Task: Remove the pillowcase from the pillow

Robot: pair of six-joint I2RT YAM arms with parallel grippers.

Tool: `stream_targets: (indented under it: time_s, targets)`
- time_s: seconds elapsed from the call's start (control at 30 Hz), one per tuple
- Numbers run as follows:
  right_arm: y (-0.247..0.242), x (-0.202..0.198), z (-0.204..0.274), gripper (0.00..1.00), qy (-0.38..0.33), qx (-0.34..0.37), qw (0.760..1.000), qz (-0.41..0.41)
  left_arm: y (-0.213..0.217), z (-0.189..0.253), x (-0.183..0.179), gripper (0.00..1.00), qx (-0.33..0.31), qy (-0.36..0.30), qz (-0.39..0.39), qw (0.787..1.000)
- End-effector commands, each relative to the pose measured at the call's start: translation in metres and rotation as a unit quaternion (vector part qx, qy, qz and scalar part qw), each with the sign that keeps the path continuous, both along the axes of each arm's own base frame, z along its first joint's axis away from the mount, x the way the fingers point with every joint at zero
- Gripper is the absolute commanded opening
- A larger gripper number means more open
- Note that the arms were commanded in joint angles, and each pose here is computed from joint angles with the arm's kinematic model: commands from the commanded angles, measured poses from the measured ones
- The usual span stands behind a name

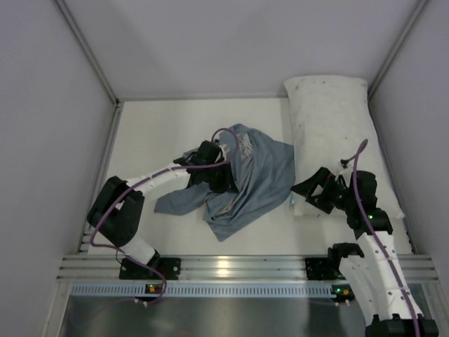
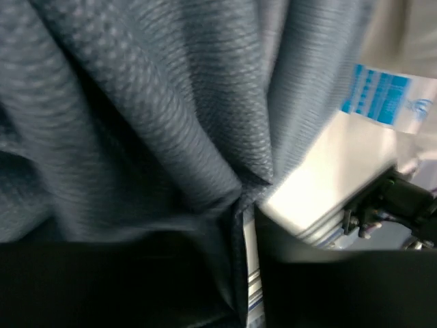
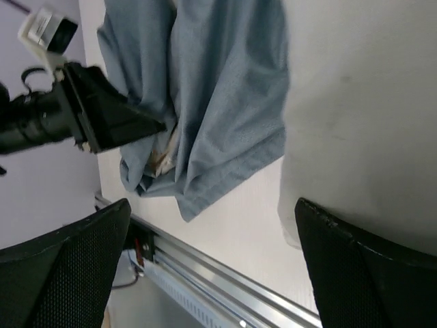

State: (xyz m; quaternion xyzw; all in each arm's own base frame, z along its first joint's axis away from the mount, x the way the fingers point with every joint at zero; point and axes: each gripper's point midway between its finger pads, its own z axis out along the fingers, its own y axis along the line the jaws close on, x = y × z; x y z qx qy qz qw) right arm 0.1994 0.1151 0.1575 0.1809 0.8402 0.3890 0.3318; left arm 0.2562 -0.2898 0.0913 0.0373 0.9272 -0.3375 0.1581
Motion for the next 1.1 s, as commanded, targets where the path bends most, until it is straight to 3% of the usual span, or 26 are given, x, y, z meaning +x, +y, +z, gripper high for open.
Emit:
stream_targets:
  time_s: [0.0, 0.07, 0.13, 0.17, 0.3, 0.53, 0.8, 1.07]
  targets:
    - [0.031, 0.011, 0.021, 0.99, -0.074, -0.029, 0.995, 0.066, -0.001, -0.007, 0.019, 0.59, 0.015, -0.031, 0.011, 0.999]
    - [0.039, 0.017, 0.028, 1.00, -0.086, -0.047, 0.993, 0.065, 0.002, 0.001, 0.023, 0.78, 0.019, -0.050, 0.026, 0.998]
    - [0.054, 0.012, 0.038, 0.99, -0.100, -0.055, 0.990, 0.087, 0.005, 0.018, 0.024, 0.87, 0.011, -0.073, 0.032, 0.997]
    - [0.052, 0.014, 0.037, 0.99, -0.102, -0.070, 0.989, 0.076, 0.011, 0.021, 0.025, 0.99, 0.021, -0.079, 0.042, 0.996]
    - [0.051, 0.014, 0.037, 1.00, -0.114, -0.088, 0.987, 0.075, 0.024, 0.052, 0.014, 0.99, 0.020, -0.103, 0.052, 0.993]
    - [0.071, 0.005, 0.003, 0.99, -0.103, -0.082, 0.984, 0.121, 0.044, 0.109, -0.021, 0.99, -0.041, -0.145, 0.069, 0.986]
    - [0.072, 0.000, 0.010, 0.99, -0.149, -0.098, 0.979, 0.099, 0.062, 0.109, -0.056, 0.99, -0.077, -0.144, 0.078, 0.983]
    - [0.075, -0.010, 0.001, 0.99, -0.175, -0.065, 0.978, 0.097, 0.069, 0.122, -0.089, 0.99, -0.165, -0.165, 0.072, 0.970]
